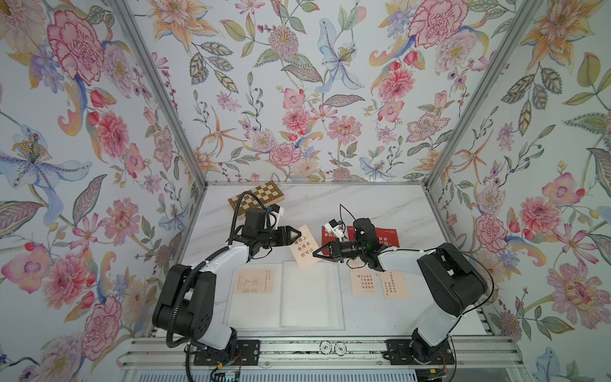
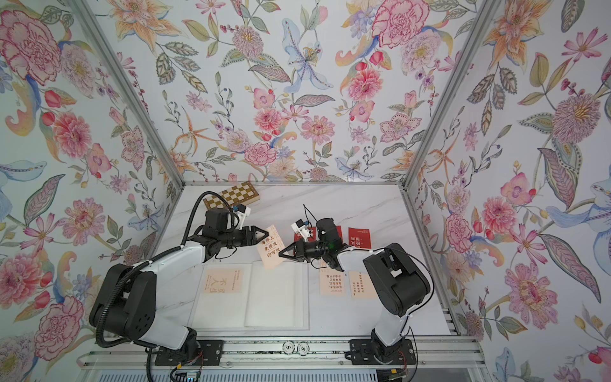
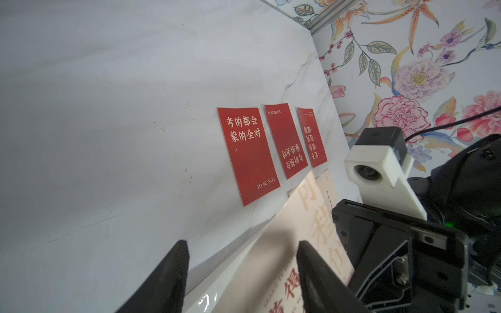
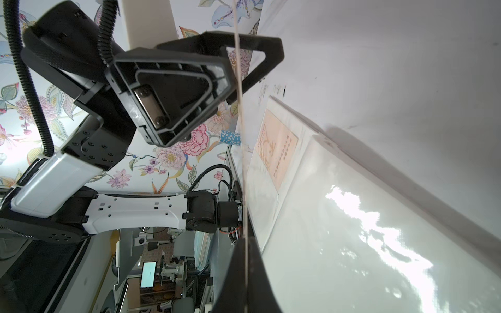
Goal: Place the photos into the photo albums
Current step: Pick up the photo at the center of the board.
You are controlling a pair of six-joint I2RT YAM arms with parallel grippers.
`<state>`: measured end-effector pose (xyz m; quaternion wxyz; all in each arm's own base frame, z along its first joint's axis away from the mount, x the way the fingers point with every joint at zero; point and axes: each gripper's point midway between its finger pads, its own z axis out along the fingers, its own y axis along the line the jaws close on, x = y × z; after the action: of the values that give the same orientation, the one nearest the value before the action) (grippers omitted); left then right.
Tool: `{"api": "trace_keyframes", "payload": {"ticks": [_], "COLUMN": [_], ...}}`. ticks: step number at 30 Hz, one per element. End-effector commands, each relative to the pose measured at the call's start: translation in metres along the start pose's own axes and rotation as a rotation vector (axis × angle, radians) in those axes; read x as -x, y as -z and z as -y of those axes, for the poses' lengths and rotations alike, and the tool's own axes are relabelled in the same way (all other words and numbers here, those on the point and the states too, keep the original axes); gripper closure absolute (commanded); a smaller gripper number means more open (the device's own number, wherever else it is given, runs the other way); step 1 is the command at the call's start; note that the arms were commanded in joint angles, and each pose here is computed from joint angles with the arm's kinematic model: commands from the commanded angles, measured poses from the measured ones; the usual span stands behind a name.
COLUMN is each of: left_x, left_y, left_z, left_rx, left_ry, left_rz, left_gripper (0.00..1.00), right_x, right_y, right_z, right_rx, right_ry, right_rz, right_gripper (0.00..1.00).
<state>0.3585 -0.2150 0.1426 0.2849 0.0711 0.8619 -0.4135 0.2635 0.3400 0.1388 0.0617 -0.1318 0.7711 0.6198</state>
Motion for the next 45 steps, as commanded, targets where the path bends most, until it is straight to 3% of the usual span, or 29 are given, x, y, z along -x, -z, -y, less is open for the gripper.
{"api": "trace_keyframes", "payload": {"ticks": [1,4,15,23,27,31,34,39,45], "left_x": [0.003,-0.002,-0.018,-0.012,-0.009,0.003,0.018,0.044,0.051], "left_y": [0.001,0.000,0.000,-0.001,-0.001,0.000,0.003,0.008,0.007], "left_z": [0.013,0.012,0.017,0.021,0.022,0.024,0.022,0.008,-0.006], "left_rx": [-0.081,-0.090,-0.121,-0.132,-0.141,-0.169,-0.194,-0.255,-0.206], "left_ry": [0.003,0.013,0.017,0.013,0.020,0.052,0.110,0.229,0.279], "left_rz": [-0.002,-0.018,-0.064,-0.054,-0.045,0.011,0.079,0.214,0.261], "left_gripper": [0.50,0.60,0.66,0.89,0.94,1.00,1.00,1.00,1.00], "right_x": [-0.007,-0.006,0.005,0.005,0.008,0.013,0.018,0.022,0.027], "right_y": [0.002,0.003,0.004,0.004,0.005,0.008,0.014,0.017,0.007], "right_z": [-0.005,-0.002,0.005,0.009,0.006,0.006,0.010,0.017,0.019], "right_rx": [0.032,0.034,0.050,0.051,0.061,0.064,0.066,0.056,0.030], "right_ry": [0.048,0.045,0.032,0.025,0.032,0.021,-0.003,-0.055,-0.105], "right_rz": [-0.025,-0.023,-0.033,-0.036,-0.029,-0.007,0.041,0.140,0.248], "right_gripper": [1.00,1.00,1.00,1.00,1.00,0.63,0.48,0.43,0.44]}}
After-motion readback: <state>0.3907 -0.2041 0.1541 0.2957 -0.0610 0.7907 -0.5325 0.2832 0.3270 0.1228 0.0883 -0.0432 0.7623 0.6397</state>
